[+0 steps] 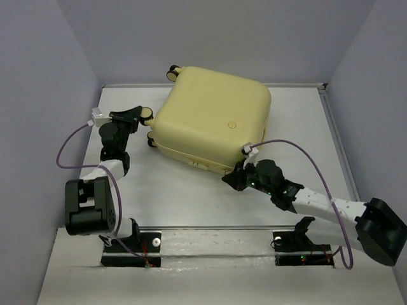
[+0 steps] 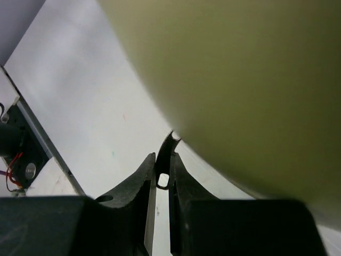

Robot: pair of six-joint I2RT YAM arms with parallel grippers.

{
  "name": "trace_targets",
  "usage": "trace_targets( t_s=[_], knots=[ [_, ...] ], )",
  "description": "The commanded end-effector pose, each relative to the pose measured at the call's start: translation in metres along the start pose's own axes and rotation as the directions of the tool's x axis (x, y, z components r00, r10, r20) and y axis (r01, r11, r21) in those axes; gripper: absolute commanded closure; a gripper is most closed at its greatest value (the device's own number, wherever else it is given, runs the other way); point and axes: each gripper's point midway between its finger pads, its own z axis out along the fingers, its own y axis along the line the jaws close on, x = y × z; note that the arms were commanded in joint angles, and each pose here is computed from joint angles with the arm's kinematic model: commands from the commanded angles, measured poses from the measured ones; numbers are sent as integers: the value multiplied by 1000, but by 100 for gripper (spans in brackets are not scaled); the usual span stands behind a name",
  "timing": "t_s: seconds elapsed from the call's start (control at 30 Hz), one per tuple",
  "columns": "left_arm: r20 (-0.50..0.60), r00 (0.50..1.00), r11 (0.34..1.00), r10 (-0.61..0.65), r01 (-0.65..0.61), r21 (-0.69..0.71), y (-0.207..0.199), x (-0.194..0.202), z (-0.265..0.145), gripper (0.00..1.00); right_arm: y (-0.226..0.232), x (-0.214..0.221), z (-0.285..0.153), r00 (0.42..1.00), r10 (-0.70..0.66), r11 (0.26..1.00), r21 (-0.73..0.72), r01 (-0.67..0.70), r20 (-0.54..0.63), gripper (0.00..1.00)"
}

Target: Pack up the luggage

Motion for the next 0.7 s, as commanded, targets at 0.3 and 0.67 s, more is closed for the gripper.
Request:
trace_targets(
  t_s=[0.3,0.67],
  knots=[
    [-265,958,984,109,-67,164,-25,98,-64,94,102,-15,87,1000,-17,983,-185,20,19,93],
    [-270,892,930,363,-328,168,-42,88,-106,94,200,39,149,964,-239,866,-475,158,-115,93]
  ],
)
